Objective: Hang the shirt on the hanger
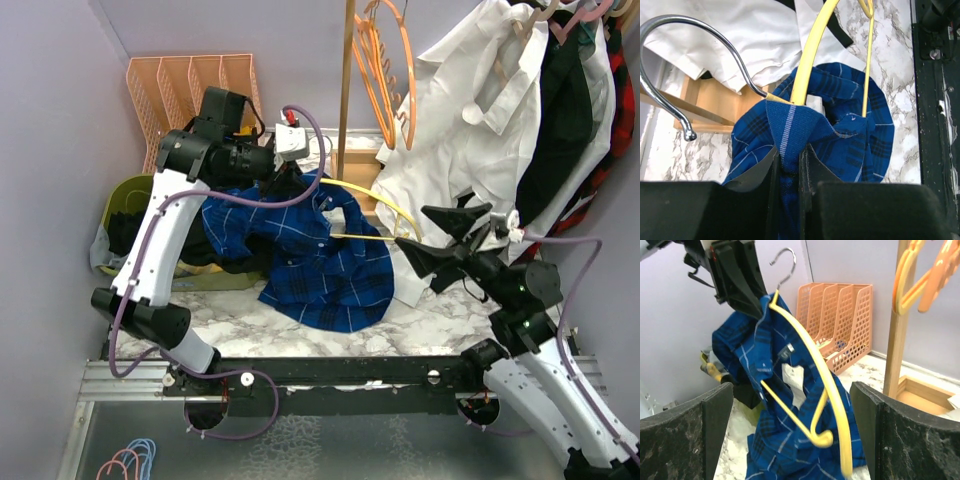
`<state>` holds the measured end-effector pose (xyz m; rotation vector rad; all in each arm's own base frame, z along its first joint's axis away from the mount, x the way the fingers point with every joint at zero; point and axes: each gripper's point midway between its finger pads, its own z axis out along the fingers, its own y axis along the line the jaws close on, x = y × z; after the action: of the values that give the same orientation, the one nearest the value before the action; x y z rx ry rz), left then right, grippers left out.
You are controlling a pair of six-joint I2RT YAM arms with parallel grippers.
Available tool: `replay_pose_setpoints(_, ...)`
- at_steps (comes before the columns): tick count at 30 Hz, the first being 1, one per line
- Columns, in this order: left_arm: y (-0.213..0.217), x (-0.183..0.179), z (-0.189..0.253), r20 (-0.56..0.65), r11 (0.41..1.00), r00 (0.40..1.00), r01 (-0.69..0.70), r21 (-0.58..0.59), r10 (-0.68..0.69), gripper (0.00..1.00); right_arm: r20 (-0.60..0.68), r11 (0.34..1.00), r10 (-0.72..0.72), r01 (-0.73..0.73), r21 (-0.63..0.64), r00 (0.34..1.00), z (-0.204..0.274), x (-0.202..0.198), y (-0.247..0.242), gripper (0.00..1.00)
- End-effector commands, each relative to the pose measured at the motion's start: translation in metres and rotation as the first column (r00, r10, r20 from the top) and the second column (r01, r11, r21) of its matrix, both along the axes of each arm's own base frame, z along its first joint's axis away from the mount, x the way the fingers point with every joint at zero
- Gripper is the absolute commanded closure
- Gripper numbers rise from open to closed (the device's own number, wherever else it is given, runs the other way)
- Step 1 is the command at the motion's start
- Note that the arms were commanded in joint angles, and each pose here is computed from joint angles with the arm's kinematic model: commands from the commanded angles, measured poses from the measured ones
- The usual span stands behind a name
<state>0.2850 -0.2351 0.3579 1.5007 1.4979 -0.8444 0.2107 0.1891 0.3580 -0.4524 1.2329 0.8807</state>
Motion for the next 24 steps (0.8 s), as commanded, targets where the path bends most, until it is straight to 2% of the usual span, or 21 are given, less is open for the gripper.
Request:
replay_pose_setpoints(1,0.008,-0.007,0.022,0.042,0.996,0.995,-0.086,-0.029,0.087,1.00,-0.170,0.996,-0.091,0.088,-0.021,0.981,-0.052,-0.005,-0.019,0.01)
replay_pose_setpoints(5,0.012,-0.017,0.038,0.055,0.991,0.991,-0.116,-0.060,0.120,1.00,-0.250,0.987,-0.144,0.159,0.040,0.958,-0.070,-0.027,-0.042,0.01)
replay_pose_setpoints(7,0.012,-0.025,0.045,0.040,0.990,0.992,-0.117,-0.081,0.121,1.00,-0.264,0.994,-0.073,0.093,0.064,0.962,-0.078,-0.039,-0.035,0.01)
replay_pose_setpoints(9,0.012,-0.031,0.046,0.016,0.989,0.993,-0.112,-0.093,0.114,1.00,-0.286,0.997,0.063,-0.045,0.068,0.956,-0.082,-0.049,-0.014,0.09)
replay_pose_setpoints(12,0.013,-0.033,0.040,-0.009,0.988,0.992,-0.126,-0.093,0.126,1.00,-0.332,0.988,0.154,-0.140,0.065,0.931,-0.086,-0.043,0.006,0.20)
replay_pose_setpoints(17,0.024,-0.031,0.041,-0.032,0.978,0.985,-0.173,-0.117,0.171,1.00,-0.288,0.988,0.153,-0.137,0.077,0.945,-0.079,-0.022,0.015,0.23)
replay_pose_setpoints(21,0.034,-0.026,0.043,-0.042,0.967,0.975,-0.220,-0.126,0.216,1.00,-0.290,0.975,0.213,-0.185,0.122,0.933,-0.085,-0.012,0.034,0.28)
replay_pose_setpoints(24,0.039,-0.027,0.044,-0.037,0.965,0.973,-0.230,-0.125,0.227,1.00,-0.273,0.976,0.206,-0.177,0.127,0.940,-0.089,-0.010,0.055,0.31)
